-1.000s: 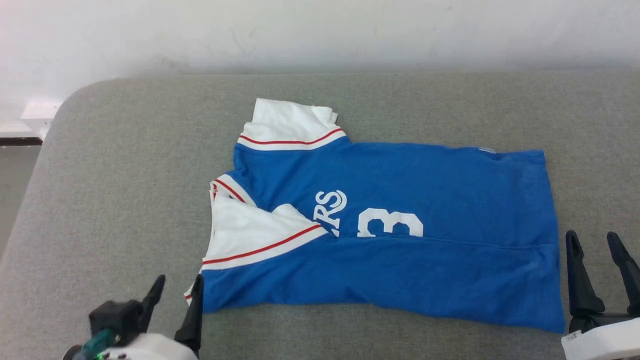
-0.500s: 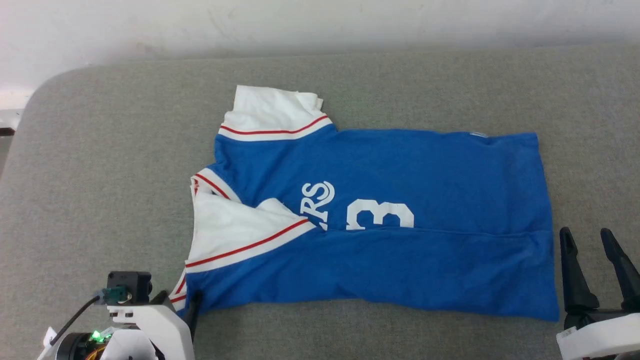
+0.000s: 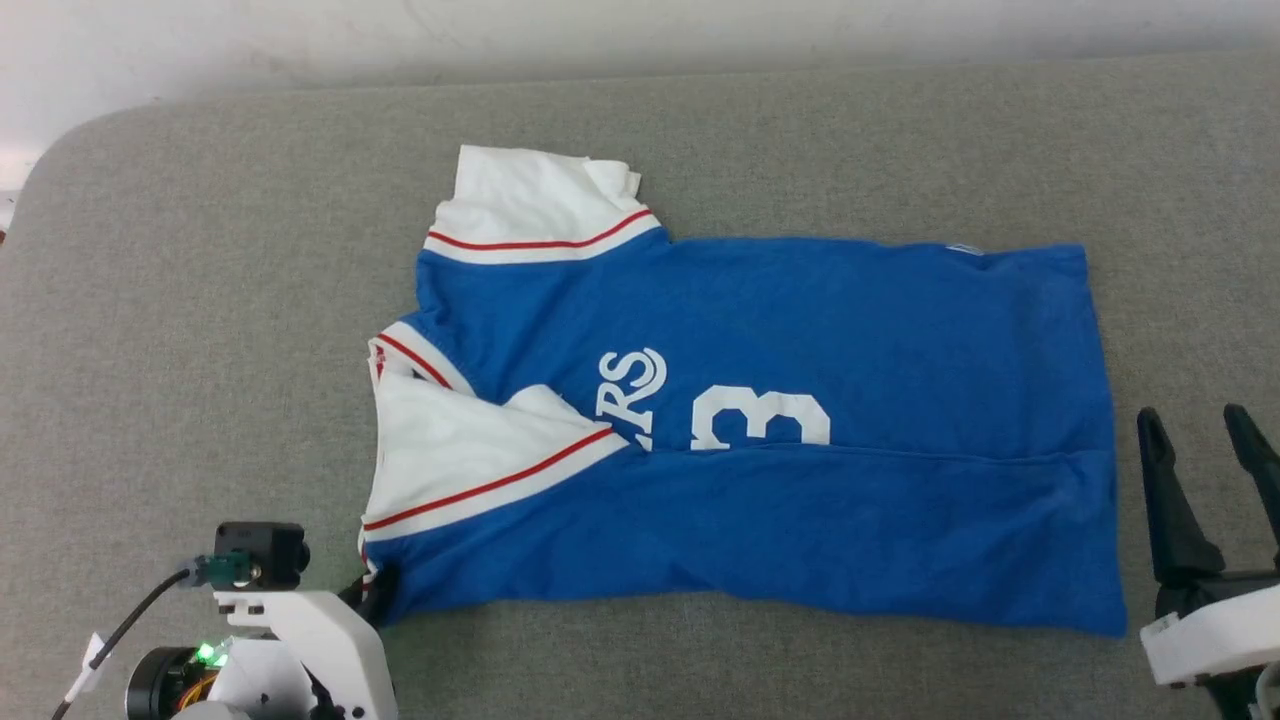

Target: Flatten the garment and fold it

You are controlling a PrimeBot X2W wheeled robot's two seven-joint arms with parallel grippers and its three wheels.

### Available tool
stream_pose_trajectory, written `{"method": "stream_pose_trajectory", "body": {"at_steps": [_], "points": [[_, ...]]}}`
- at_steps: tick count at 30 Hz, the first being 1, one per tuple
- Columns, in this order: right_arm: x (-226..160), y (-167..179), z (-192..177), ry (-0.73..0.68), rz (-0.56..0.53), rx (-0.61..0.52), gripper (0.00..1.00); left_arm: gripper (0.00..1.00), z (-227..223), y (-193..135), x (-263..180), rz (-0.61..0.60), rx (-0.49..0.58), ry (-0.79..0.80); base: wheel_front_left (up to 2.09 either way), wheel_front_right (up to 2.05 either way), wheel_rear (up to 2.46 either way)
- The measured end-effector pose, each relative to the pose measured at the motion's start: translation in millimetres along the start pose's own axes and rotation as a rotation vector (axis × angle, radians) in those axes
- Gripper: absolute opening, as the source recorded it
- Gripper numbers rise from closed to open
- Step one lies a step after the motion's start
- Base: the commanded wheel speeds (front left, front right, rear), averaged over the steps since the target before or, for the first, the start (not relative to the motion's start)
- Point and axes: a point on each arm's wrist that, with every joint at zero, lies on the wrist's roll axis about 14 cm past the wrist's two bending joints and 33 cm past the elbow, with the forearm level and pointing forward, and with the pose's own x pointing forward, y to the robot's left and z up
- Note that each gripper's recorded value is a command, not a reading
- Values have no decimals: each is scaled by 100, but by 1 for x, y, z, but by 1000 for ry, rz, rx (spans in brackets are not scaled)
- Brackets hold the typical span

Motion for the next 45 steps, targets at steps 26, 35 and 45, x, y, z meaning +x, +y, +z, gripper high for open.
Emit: {"method": "stream_pose_trajectory", "body": {"at_steps": [26, 35, 45], "points": [[-44, -6, -133, 767, -60, 141, 100, 0, 10, 5, -1, 21, -58, -67, 0, 0, 0], [-38, -2, -130, 763, -53, 143, 0, 0, 15, 7, 0, 25, -59, -83, 0, 0, 0], [-29, -13, -87, 616, -52, 99, 0, 0, 35, 7, -22, 22, -157, -203, 0, 0, 0]]}}
